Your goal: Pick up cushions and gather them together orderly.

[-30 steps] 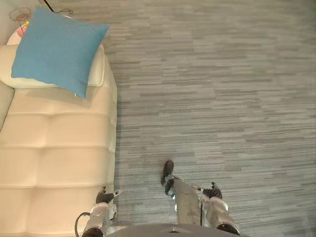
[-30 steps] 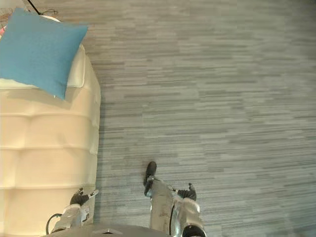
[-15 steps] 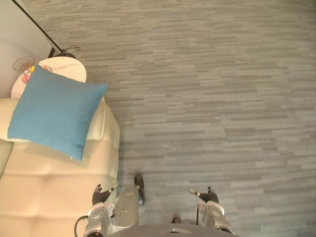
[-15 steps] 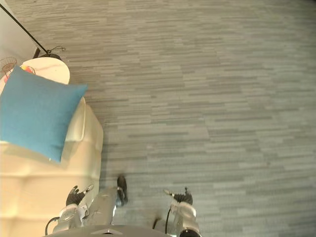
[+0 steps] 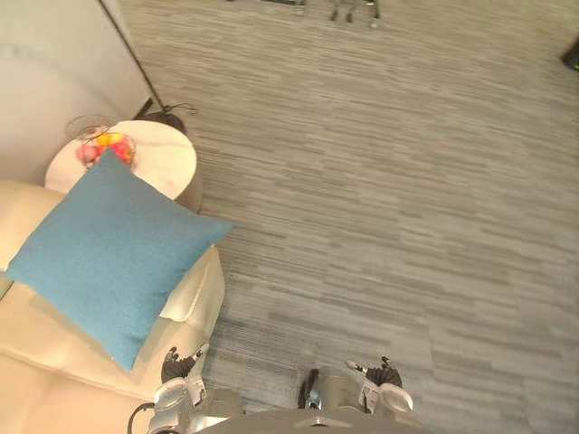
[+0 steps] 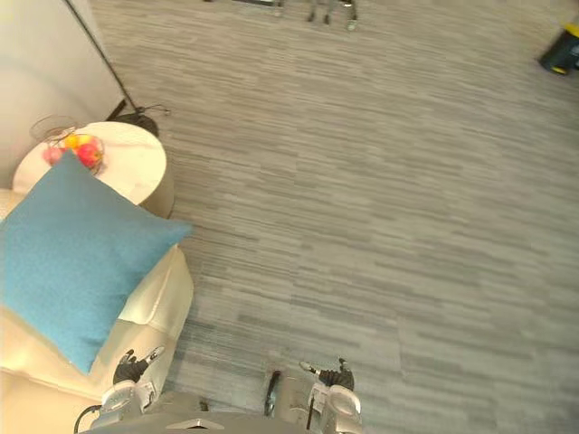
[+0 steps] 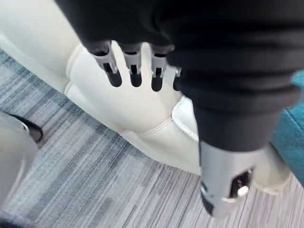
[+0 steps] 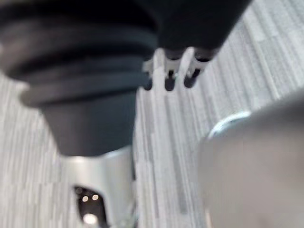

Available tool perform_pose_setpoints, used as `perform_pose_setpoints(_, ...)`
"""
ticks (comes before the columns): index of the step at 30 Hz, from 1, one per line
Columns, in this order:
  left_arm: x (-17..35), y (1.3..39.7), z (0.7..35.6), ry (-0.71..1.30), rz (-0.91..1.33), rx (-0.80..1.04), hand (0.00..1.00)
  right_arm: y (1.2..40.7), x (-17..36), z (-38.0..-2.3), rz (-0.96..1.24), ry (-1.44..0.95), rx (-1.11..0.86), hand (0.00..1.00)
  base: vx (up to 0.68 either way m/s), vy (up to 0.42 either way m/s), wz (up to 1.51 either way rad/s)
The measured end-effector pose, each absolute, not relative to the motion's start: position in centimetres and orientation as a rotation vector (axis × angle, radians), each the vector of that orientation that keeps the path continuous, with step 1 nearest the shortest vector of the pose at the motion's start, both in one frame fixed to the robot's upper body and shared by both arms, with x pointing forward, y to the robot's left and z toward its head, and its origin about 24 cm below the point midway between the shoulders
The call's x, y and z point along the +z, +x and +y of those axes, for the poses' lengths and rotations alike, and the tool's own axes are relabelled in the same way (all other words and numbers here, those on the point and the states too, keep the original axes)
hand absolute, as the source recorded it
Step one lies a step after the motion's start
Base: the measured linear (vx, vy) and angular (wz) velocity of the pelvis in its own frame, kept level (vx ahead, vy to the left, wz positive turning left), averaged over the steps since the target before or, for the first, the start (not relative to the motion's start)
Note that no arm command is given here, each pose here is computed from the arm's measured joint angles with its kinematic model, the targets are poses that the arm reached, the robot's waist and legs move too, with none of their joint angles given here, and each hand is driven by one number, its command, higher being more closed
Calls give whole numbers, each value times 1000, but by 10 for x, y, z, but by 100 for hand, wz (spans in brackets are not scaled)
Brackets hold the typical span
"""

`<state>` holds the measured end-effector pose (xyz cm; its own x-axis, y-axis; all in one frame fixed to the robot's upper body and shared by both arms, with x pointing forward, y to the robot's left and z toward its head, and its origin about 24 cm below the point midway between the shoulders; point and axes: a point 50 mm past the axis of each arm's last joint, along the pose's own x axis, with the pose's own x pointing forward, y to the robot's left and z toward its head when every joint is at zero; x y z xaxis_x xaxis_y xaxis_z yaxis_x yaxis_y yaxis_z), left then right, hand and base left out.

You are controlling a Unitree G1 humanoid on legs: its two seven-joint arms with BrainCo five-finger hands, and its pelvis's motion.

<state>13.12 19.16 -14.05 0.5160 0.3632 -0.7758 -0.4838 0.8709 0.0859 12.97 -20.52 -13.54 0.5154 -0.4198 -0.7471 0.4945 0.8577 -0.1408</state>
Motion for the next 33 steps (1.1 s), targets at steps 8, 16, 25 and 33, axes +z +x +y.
perform_pose_setpoints(8,-147,120,184,-228,936,590,0,128,-135,-217,868,100,-586,0,302,-371,139)
perform_pose_setpoints(16,-144,127,187,-167,919,534,0,125,-143,-205,915,156,-583,0,163,-53,115)
perform_pose_setpoints(25,-151,113,198,-56,987,460,0,119,-147,-202,948,117,-547,0,98,89,57)
perform_pose_setpoints(33,-150,113,199,-44,984,458,0,118,-146,-198,942,109,-525,0,92,-44,71)
